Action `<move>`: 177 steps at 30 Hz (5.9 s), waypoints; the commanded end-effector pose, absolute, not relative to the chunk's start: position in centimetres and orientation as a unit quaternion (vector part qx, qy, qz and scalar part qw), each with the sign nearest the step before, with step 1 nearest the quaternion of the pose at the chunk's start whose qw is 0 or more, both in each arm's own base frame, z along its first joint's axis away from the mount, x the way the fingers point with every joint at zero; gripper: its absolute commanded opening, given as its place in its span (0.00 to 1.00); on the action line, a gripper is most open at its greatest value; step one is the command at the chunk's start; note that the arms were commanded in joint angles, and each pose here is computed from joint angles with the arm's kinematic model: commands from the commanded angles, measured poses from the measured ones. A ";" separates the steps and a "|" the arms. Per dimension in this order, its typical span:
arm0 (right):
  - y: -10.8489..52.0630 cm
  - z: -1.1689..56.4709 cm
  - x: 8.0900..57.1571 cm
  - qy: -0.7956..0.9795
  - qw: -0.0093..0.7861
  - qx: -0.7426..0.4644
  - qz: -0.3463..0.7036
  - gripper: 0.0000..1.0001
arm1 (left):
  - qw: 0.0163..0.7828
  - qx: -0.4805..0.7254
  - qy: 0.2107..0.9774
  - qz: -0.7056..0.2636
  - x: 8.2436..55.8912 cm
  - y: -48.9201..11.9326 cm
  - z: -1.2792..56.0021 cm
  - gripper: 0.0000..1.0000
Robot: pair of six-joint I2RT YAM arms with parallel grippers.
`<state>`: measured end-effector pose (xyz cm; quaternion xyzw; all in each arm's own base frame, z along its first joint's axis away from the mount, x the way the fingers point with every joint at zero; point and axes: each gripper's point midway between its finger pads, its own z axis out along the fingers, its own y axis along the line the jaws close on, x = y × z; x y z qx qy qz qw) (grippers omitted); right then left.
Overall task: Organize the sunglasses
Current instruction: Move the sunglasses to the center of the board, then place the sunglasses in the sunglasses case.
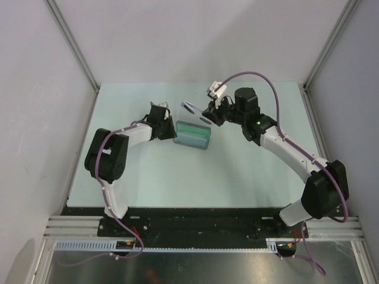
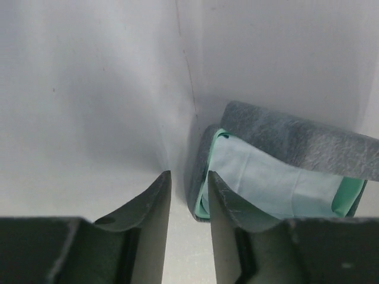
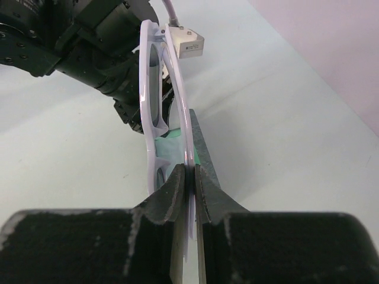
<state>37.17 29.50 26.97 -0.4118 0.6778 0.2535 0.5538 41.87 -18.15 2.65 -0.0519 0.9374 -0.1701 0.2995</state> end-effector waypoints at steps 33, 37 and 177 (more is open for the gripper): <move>26.9 27.5 30.5 0.722 0.472 -0.365 0.351 0.00 | 0.319 0.151 0.914 -0.202 42.3 -21.7 3.3 0.01; 27.0 25.1 29.2 0.744 0.425 -0.362 0.368 0.00 | 0.317 0.207 0.897 -0.228 41.4 -22.9 3.7 0.00; 29.1 5.2 30.9 0.865 0.310 -0.344 0.193 0.08 | 0.392 0.103 0.865 -0.294 33.2 -26.3 10.6 0.66</move>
